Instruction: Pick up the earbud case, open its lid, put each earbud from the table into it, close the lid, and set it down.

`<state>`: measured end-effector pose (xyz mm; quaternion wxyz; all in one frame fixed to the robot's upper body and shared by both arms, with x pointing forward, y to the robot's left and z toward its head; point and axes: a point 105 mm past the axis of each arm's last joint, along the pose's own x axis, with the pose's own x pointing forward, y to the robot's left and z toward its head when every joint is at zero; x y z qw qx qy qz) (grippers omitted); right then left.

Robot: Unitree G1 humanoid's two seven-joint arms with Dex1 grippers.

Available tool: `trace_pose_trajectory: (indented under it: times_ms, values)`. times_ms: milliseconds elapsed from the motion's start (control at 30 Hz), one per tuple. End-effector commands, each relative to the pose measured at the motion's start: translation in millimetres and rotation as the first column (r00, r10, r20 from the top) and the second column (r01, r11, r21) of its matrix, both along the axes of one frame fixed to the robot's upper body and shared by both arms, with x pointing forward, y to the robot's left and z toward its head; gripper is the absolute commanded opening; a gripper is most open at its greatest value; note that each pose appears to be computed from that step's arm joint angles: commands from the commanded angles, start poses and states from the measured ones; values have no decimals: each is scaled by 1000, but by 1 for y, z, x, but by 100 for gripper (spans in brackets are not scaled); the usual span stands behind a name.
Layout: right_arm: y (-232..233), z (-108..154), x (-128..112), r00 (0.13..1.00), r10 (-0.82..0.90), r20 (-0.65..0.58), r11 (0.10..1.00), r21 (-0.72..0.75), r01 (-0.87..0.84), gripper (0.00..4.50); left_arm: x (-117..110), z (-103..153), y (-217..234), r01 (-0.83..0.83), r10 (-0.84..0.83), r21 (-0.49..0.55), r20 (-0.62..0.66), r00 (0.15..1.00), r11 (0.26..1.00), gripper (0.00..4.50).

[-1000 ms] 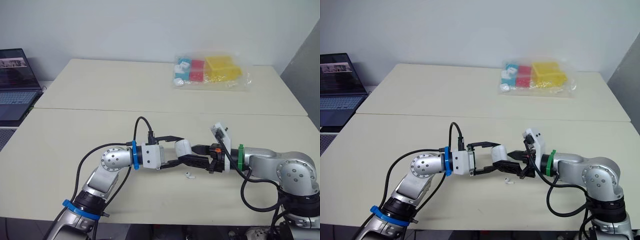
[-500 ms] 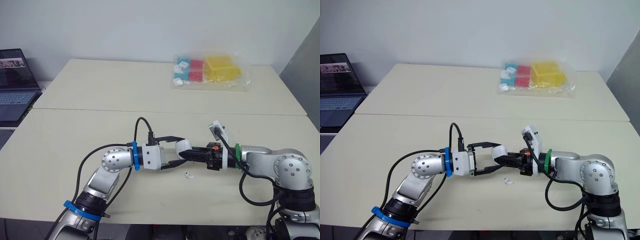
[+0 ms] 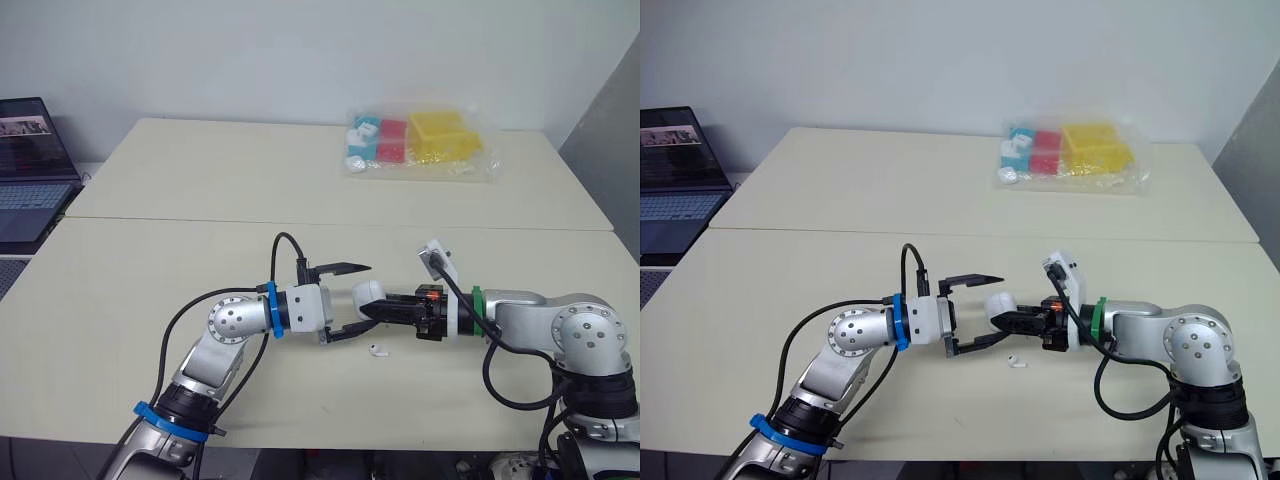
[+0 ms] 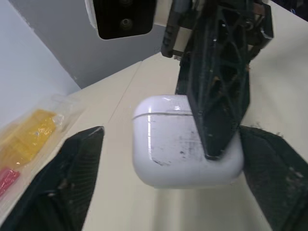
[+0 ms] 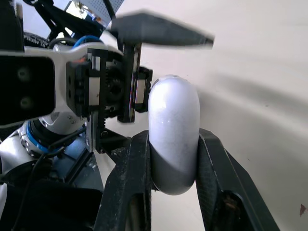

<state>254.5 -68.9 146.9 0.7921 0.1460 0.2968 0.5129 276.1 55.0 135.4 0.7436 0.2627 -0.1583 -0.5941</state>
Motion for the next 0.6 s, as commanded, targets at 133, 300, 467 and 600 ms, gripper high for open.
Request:
trace_pose_trajectory:
  times_ms: [133, 300, 467, 600]
  values:
    - [-16, 17, 8, 981, 82, 174, 979, -198, -47, 80, 8, -10, 35, -59, 129, 201, -358, 925, 978, 450]
    - [-34, 27, 23, 814, 390, 431, 797, -600, -65, 80, 2, 10, 28, -68, 171, 235, -451, 876, 970, 450]
    - [-39, 26, 32, 672, 585, 454, 659, -749, -67, 80, 10, 24, 5, -140, 205, 186, -405, 891, 973, 450]
    - [-25, 28, 28, 655, 598, 461, 690, -713, -128, 80, 11, 24, -11, -113, 176, 203, -324, 929, 973, 450]
